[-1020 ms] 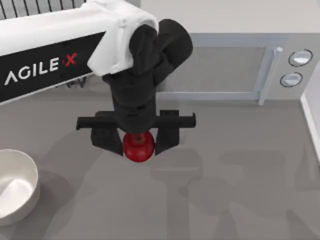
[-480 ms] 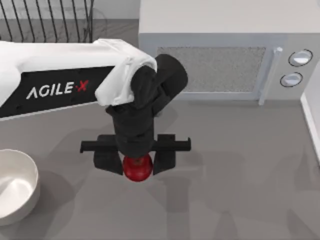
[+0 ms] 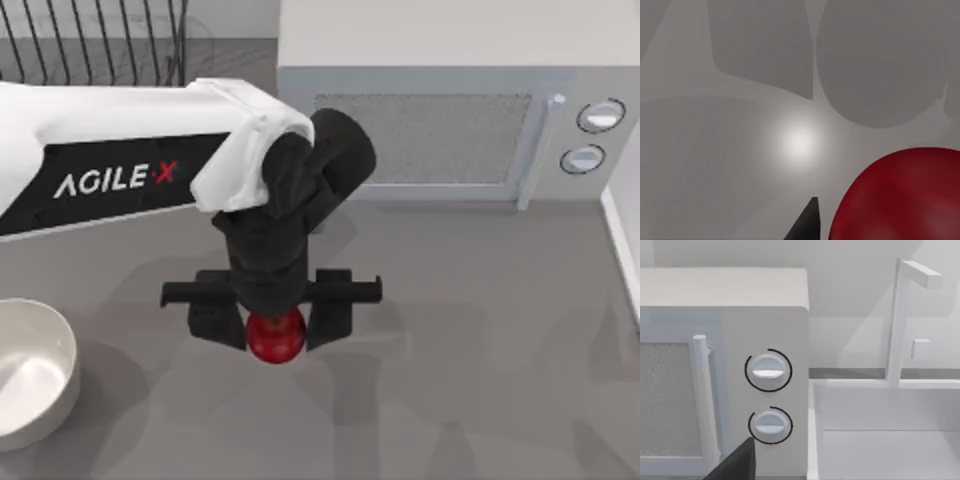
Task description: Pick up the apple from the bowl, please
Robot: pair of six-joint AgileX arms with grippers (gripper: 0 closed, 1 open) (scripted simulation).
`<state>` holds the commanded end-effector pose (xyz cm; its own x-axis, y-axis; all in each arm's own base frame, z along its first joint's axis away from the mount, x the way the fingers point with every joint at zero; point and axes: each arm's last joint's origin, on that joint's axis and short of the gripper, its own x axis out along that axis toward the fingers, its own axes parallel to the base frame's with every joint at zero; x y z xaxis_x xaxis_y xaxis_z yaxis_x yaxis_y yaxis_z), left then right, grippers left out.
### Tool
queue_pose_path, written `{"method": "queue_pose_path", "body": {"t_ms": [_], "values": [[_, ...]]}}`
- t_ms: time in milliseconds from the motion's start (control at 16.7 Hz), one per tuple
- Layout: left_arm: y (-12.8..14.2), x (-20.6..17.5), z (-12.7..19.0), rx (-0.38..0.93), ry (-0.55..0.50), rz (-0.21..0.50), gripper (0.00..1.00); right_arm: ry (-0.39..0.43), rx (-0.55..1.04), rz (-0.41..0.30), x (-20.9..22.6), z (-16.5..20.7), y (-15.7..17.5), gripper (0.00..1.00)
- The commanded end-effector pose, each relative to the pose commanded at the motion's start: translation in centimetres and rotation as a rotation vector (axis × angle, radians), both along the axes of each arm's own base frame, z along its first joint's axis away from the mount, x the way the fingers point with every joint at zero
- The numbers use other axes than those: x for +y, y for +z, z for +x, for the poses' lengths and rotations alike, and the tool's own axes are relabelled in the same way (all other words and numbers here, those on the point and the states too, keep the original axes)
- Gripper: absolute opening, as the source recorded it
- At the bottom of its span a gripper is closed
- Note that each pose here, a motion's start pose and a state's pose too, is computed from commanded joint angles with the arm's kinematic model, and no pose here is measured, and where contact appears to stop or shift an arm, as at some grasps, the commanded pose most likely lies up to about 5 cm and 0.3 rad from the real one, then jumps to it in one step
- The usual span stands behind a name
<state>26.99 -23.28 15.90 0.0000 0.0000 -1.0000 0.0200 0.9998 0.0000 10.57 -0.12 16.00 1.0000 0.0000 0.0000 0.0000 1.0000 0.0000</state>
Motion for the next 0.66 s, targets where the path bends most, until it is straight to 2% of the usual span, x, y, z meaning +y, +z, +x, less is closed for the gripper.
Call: {"method": "queue_pose_path", "body": {"t_ms": [300,660], "values": [[0.00,0.00,0.00,0.000,0.000,0.000,0.98,0.000,0.000,0.000,0.00,0.00,0.00,1.00],[0.00,0.00,0.00,0.000,0.000,0.000,1.00,0.000,0.000,0.000,0.00,0.00,0.00,1.00]]}}
